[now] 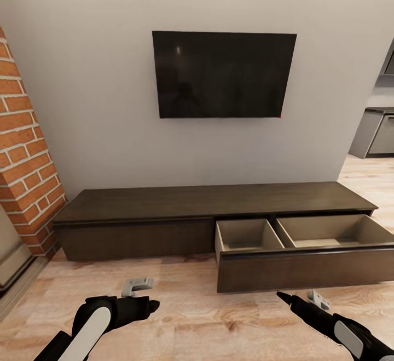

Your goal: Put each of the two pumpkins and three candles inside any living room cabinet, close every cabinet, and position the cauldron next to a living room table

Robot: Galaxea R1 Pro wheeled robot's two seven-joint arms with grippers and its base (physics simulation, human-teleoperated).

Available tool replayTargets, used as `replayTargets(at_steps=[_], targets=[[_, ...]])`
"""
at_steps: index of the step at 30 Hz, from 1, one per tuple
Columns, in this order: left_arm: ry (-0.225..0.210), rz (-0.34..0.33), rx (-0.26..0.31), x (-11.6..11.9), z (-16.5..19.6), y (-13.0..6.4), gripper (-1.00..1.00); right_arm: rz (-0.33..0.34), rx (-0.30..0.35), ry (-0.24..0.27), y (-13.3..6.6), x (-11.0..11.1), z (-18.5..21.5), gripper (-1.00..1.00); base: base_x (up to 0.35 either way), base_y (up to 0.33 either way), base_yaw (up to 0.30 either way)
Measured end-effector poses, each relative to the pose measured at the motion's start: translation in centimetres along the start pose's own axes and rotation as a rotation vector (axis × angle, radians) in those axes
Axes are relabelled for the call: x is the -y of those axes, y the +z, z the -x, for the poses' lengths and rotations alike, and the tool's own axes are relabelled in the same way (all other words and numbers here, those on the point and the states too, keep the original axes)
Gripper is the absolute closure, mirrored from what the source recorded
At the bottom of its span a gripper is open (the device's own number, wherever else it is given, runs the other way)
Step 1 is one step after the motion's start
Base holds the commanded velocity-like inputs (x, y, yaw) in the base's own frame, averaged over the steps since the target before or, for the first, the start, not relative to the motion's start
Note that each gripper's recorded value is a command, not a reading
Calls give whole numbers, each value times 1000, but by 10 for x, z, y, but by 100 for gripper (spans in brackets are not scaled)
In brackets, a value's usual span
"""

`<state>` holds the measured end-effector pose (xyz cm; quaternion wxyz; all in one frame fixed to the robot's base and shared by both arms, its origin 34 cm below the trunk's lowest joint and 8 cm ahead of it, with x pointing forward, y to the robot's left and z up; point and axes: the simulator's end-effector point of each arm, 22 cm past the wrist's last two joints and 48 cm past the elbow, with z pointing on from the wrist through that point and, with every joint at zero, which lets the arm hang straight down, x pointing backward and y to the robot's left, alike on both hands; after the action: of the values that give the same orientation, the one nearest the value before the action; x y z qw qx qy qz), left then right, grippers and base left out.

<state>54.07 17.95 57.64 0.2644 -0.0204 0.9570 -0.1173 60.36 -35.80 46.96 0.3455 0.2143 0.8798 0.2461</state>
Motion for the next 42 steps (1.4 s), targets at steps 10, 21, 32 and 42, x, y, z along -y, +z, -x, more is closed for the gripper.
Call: replayTargets(at_steps=[10,21,32,42], targets=[[-16,5,14,3,15,-13,-100,-161,-4,-81,-9,9,23,-100,0,0,0],[-26,20,12,5,26,-25,-100,-302,63,-154,-30,8,78,-100,0,0,0],[-28,17,11,18,39,-40,-100,-299,103,-329,-84,-19,172,-100,0,0,0],[-55,87,35,8,55,-56,-100,-379,180,-465,-130,-106,191,-100,0,0,0]])
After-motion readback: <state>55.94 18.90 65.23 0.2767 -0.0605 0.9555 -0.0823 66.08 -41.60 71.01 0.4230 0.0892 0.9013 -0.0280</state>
